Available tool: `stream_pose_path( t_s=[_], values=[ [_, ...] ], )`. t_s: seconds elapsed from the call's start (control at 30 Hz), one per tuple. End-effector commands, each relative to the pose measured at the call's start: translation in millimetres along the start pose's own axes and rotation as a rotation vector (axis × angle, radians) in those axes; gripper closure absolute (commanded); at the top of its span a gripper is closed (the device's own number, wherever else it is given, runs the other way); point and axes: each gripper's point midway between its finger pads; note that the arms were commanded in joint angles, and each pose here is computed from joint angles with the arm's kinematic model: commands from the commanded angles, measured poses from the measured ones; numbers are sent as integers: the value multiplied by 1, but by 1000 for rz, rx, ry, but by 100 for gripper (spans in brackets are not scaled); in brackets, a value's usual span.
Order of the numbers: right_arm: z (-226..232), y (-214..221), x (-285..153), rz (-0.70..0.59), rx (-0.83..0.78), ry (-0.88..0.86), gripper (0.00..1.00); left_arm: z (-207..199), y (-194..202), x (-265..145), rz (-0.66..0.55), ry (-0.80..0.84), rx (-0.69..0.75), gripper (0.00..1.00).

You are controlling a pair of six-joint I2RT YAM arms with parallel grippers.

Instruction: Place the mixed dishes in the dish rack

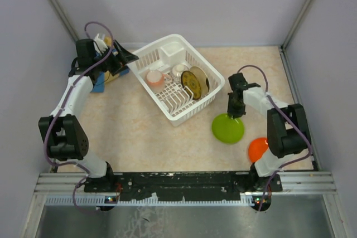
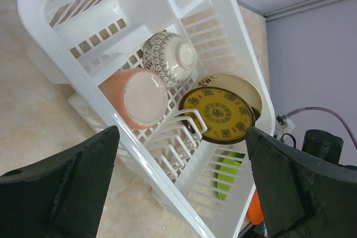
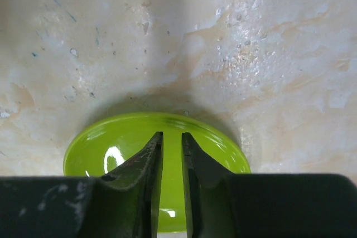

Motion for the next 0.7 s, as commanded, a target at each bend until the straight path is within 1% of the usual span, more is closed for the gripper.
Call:
stream_pose_path(
  t_s=[0.0,0.07,0.13,0.17,0.23,0.27,0.4,0.5,0.67],
  values=[
    [5,-24,-34,-104,-25,-52,72,-10,-5,-12,-26,12,35,0],
    [-2,-25,-42,-121,-22,-53,60,-9,-4,-12,-23,12,35,0],
    [-8,-26,-47,-132,-21,-66,51,-10,-3,-12,-21,13,35,0],
    [-11,-25,-47,-132,-22,-67,45,-10,-4,-12,-21,13,34,0],
    [-21,-21,-44,-115,-25,-57,37,-9,-2,-11,-18,12,34,0],
    [-25,-18,-41,-99,-24,-51,35,-9,-2,-11,-17,13,34,0],
    [-37,-12,-33,-73,-4,-69,32,-10,-4,-11,-15,17,37,0],
    [-38,-8,-28,-52,37,-127,31,-12,-6,-12,-17,17,47,0],
    [-31,-2,-19,-26,46,-190,32,-12,-8,-12,-20,16,52,0]
  ],
)
Point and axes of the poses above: each gripper's point midway between its finger pads, its own x axis out along the fingers, its own z axis along the line the jaws close on, y = z × x, and after that the axes turned 9 degrees about x, right-handed
